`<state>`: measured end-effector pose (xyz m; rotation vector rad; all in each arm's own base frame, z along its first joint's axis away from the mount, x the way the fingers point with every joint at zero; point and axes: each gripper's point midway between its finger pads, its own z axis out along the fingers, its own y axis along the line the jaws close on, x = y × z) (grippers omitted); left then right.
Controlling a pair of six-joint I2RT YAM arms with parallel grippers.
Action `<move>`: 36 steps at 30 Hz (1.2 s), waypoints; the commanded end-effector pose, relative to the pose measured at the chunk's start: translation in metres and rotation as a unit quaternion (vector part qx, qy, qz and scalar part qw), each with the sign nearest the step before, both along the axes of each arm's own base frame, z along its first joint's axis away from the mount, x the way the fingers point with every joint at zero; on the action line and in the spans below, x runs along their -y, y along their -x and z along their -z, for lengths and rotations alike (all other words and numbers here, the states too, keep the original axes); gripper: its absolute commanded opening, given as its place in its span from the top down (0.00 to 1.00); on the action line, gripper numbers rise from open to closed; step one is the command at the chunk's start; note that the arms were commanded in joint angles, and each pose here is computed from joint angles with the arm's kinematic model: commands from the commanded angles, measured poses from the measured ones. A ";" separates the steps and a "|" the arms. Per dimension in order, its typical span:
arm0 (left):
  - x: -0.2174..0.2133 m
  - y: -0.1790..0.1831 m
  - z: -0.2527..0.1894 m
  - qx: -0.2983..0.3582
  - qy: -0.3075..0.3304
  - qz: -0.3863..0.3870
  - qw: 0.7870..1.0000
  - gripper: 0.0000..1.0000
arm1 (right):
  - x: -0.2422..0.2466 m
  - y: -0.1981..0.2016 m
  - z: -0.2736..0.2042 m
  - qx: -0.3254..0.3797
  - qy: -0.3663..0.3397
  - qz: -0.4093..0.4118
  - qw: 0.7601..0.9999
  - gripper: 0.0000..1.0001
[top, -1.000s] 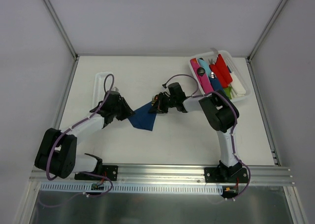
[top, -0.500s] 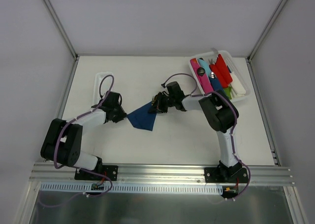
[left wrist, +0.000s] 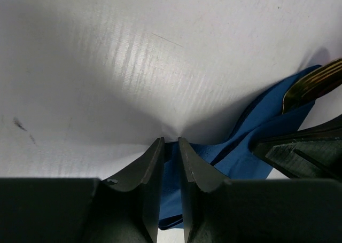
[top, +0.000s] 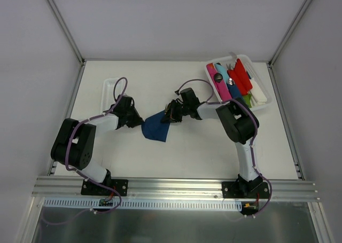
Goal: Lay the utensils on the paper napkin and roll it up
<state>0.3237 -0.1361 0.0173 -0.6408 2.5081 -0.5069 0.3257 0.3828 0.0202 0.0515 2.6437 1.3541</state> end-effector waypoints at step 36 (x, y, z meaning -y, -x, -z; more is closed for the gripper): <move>0.009 0.035 -0.008 0.087 0.264 -0.047 0.960 0.50 | 0.006 0.004 0.021 -0.005 0.048 -0.003 0.999 0.98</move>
